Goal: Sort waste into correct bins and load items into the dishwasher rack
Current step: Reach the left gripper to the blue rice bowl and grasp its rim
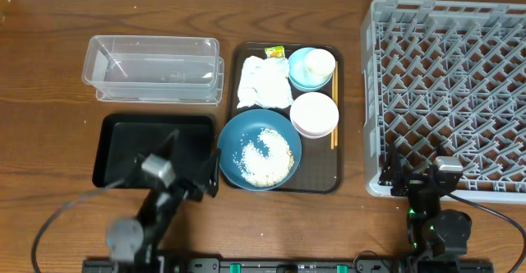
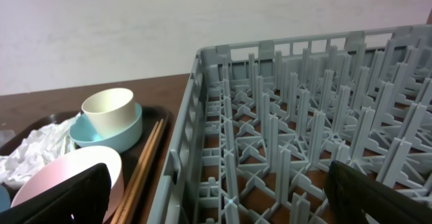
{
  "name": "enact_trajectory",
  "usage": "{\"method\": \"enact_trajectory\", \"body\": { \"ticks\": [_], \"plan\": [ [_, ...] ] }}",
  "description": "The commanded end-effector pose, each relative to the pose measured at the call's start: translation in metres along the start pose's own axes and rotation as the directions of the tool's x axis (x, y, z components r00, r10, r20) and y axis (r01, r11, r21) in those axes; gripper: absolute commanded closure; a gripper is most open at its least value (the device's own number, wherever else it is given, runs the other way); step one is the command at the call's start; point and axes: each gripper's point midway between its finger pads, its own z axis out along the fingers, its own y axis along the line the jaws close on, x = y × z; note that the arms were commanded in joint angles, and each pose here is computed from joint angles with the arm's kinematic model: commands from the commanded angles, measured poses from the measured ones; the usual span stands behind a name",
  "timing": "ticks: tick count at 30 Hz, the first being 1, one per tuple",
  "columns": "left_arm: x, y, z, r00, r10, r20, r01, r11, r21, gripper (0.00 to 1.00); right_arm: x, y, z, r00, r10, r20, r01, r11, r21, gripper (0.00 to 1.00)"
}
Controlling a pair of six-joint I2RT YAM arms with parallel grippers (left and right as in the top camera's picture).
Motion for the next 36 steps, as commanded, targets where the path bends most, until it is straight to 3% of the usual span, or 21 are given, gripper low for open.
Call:
{"method": "enact_trajectory", "body": {
  "ticks": [1, 3, 6, 8, 11, 15, 19, 23, 27, 30, 34, 36],
  "plan": [
    [-0.025, 0.005, 0.014, 0.992, 0.006, -0.129, -0.013, 0.998, -0.058, 0.02, 0.002, -0.003, 0.000, 1.000, -0.014, -0.003, 0.014, 1.000, 0.013, 0.01],
    [-0.019, 0.010, 0.025, 0.952, -0.043, -0.304, 0.018, 0.996, -0.086, 0.02, 0.002, -0.003, 0.000, 1.000, -0.014, -0.003, 0.014, 1.000, 0.013, 0.01],
    [-0.014, 0.004, 0.034, 0.845, -0.134, -0.518, 0.103, 0.991, -0.087, 0.02, 0.002, -0.003, 0.000, 1.000, -0.014, -0.003, 0.014, 1.000, 0.013, 0.01],
    [-0.015, -0.008, 0.041, 0.778, -0.182, -0.601, 0.188, 0.981, -0.054, 0.02, 0.002, -0.003, 0.000, 1.000, -0.014, -0.003, 0.014, 1.000, 0.013, 0.01],
    [-0.020, -0.018, 0.058, 0.736, -0.202, -0.646, 0.262, 0.965, -0.003, 0.02, 0.002, -0.003, 0.000, 1.000, -0.014, -0.003, 0.014, 1.000, 0.013, 0.01],
    [0.005, -0.011, 0.074, 0.669, -0.214, -0.712, 0.207, 0.973, -0.098, 0.02, 0.002, -0.003, 0.000, 1.000, -0.014, -0.003, 0.014, 1.000, 0.013, 0.01],
    [0.059, -0.016, 0.074, 0.533, -0.227, -0.815, 0.062, 0.971, -0.230, 0.02, 0.002, -0.003, 0.000, 1.000, -0.014, -0.003, 0.014, 1.000, 0.013, 0.01],
    [0.101, -0.047, 0.075, 0.439, -0.111, -0.892, -0.068, 0.985, -0.156, 0.02, 0.002, -0.003, 0.000, 1.000, -0.014, -0.003, 0.014, 1.000, 0.013, 0.01],
    [0.126, -0.098, 0.075, 0.385, 0.006, -0.923, -0.026, 1.000, -0.005, 0.02, 0.002, -0.003, 0.000, 1.000, -0.014, -0.003, 0.014, 1.000, 0.013, 0.01],
    [0.139, -0.120, 0.078, 0.377, 0.067, -0.924, -0.025, 0.998, 0.062, 0.02, 0.002, -0.003, 0.000, 1.000, -0.014, -0.003, 0.014, 1.000, 0.013, 0.01],
    [0.159, -0.138, 0.088, 0.375, 0.110, -0.921, -0.027, 0.994, 0.107, 0.02, 0.002, -0.003, 0.000, 1.000, -0.014, -0.003, 0.014, 1.000, 0.013, 0.01],
    [0.171, -0.133, 0.093, 0.372, 0.093, -0.924, -0.081, 0.994, 0.067, 0.02, 0.002, -0.003, 0.000, 1.000, -0.014, -0.003, 0.014, 1.000, 0.013, 0.01]
  ]
}}
